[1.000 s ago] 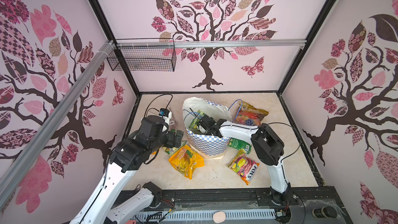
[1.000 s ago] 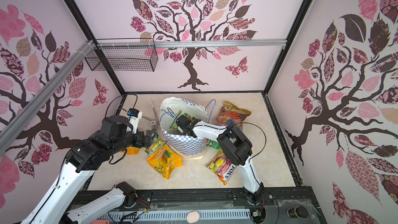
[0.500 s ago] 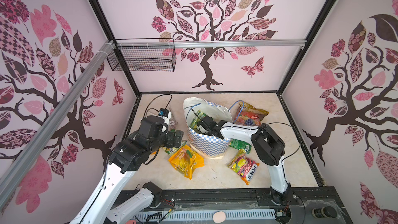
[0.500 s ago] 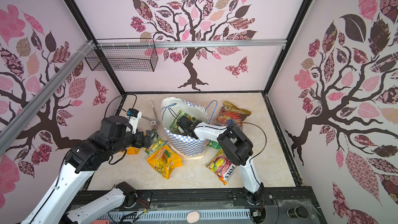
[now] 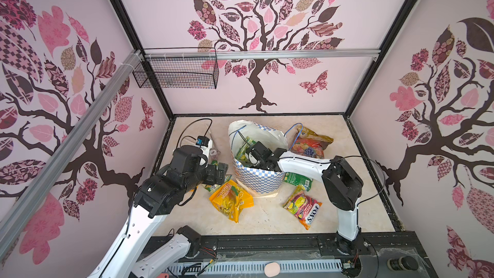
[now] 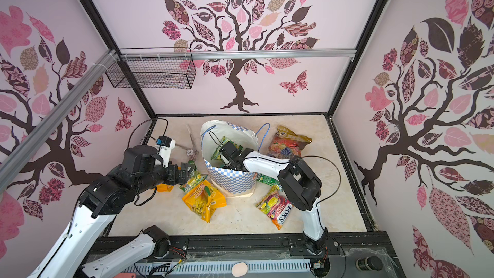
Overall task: Take the snacks out of the paper bag
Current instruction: Pick up the snack from the paper bag.
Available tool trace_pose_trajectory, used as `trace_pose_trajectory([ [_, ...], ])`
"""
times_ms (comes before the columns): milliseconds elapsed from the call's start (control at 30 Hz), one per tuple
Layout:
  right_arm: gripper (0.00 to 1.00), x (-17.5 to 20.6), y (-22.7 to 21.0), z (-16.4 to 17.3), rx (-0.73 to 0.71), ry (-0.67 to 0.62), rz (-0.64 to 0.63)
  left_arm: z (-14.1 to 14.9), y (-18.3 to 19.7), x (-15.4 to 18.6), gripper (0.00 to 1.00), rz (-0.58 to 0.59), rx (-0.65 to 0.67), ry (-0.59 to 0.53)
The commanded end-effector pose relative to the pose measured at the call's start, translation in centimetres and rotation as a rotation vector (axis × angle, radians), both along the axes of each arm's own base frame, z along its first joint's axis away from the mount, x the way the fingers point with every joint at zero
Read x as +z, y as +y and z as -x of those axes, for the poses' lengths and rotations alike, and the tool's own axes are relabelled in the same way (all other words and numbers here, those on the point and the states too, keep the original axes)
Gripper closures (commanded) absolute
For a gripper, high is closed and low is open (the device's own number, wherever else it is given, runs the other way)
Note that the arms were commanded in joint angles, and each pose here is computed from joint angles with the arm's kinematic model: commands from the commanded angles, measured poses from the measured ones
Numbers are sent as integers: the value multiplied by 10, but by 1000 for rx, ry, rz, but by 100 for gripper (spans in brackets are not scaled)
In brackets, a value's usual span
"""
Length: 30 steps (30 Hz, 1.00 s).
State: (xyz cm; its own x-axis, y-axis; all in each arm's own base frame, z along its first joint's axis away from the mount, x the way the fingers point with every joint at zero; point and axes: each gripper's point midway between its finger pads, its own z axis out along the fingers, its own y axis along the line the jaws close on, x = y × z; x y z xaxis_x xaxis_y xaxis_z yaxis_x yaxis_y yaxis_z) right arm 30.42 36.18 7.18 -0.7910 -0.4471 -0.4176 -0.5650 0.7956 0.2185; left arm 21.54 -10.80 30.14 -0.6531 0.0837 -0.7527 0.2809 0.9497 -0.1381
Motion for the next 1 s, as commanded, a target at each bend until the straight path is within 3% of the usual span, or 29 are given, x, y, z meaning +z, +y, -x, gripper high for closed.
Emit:
trace_pose_trajectory([
  [0, 96, 46, 2, -9, -25, -85, -73, 0, -3, -2, 3, 28, -2, -3],
  [467, 97, 113, 9, -10, -33, -156, -238, -3, -5, -2, 3, 36, -5, -8],
  [967, 100, 209, -12, -32, -134, -377, -413, -3, -22, 8, 4, 103, -81, -38],
])
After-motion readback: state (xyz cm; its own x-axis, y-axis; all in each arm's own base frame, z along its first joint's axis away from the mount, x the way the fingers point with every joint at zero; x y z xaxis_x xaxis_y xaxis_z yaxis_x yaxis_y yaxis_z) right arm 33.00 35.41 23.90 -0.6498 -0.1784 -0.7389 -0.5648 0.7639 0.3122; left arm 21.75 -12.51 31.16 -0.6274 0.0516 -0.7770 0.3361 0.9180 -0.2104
